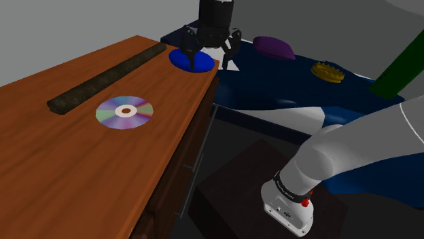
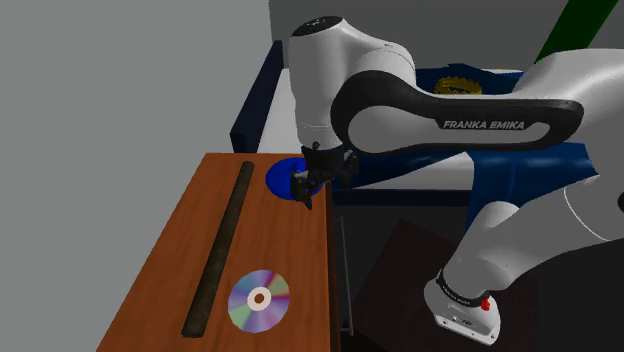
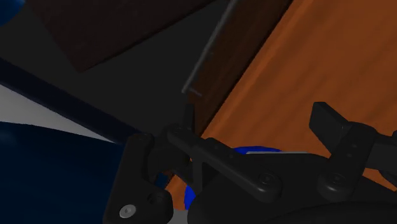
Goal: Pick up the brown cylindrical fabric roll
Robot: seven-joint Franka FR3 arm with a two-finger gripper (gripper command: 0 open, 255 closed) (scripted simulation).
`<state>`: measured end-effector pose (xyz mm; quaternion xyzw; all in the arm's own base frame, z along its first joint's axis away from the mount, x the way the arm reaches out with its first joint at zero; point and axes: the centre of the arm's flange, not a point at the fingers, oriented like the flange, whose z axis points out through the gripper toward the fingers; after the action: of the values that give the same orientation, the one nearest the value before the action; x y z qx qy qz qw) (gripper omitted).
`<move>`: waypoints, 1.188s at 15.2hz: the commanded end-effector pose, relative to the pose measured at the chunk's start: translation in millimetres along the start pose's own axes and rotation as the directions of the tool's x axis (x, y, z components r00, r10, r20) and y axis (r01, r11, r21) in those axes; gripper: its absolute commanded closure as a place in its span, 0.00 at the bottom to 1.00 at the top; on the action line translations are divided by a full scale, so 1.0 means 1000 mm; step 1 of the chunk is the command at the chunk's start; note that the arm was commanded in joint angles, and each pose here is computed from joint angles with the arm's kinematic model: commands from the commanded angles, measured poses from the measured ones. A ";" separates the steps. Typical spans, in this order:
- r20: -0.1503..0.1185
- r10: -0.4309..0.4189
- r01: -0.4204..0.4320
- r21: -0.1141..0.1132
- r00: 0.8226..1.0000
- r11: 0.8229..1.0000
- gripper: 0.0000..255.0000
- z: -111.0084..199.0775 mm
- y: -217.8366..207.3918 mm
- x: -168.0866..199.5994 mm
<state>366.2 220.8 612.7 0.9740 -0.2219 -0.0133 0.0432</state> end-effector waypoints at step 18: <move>0.058 0.511 -0.512 0.002 0.857 0.859 0.00 -0.005 -0.206 0.083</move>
<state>525.1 368.4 602.2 0.8828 -0.4681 -0.0268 0.0305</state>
